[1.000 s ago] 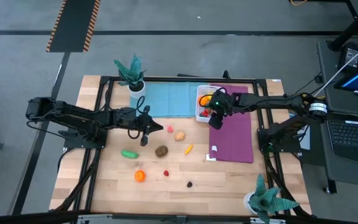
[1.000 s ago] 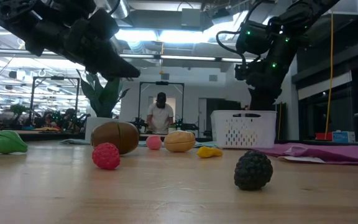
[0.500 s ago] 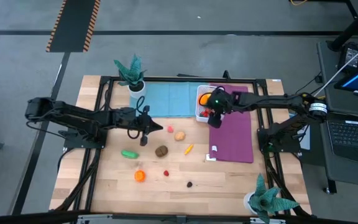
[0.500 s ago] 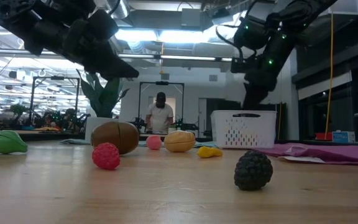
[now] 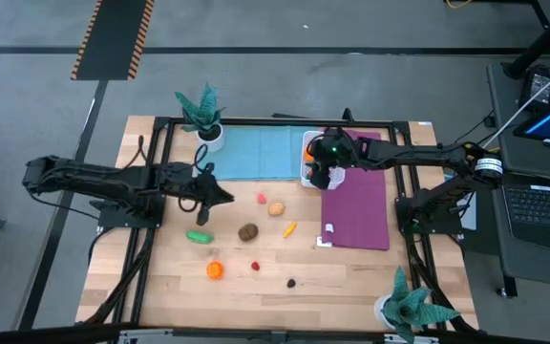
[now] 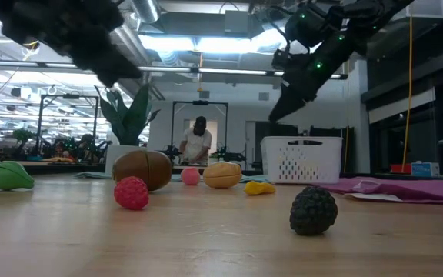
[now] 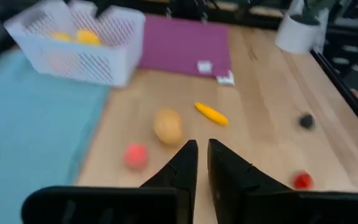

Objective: Pick and placing Produce into tupperware
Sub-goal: Put the green pea into the white container

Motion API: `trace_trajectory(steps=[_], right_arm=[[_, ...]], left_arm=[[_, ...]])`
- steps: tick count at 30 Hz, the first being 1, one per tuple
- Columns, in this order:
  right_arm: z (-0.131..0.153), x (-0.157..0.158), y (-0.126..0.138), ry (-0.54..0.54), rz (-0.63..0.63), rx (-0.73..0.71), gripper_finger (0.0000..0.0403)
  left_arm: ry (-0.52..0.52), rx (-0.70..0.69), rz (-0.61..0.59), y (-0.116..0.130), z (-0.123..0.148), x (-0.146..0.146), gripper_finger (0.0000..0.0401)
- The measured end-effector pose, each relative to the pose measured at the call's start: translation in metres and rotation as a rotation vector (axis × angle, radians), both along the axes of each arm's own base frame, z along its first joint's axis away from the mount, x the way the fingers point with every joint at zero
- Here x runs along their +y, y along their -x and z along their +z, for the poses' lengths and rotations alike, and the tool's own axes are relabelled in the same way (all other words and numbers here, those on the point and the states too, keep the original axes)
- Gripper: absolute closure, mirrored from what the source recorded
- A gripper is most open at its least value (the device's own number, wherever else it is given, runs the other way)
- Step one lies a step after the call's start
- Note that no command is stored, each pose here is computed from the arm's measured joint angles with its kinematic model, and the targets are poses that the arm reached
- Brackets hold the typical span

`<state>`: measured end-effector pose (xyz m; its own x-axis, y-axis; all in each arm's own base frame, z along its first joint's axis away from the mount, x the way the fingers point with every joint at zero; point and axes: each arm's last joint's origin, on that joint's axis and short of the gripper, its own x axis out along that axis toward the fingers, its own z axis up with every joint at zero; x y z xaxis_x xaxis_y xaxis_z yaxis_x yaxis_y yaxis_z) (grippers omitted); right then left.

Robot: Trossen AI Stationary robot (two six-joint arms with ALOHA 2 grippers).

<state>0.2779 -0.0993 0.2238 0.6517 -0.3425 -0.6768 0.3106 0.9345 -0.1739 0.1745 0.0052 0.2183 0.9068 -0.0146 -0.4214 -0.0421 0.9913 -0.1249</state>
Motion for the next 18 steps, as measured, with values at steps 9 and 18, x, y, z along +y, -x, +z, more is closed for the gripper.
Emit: trace_trajectory(steps=[9,18], right_arm=[[0.007,0.012,-0.01,0.01,0.031,-0.1,0.0183],[0.013,0.025,-0.018,0.01,0.066,-0.185,0.0182]], left_arm=[[0.094,0.135,-0.131,0.016,-0.007,-0.033,0.0398],[0.163,0.307,-0.035,0.031,-0.021,-0.058,0.0398]])
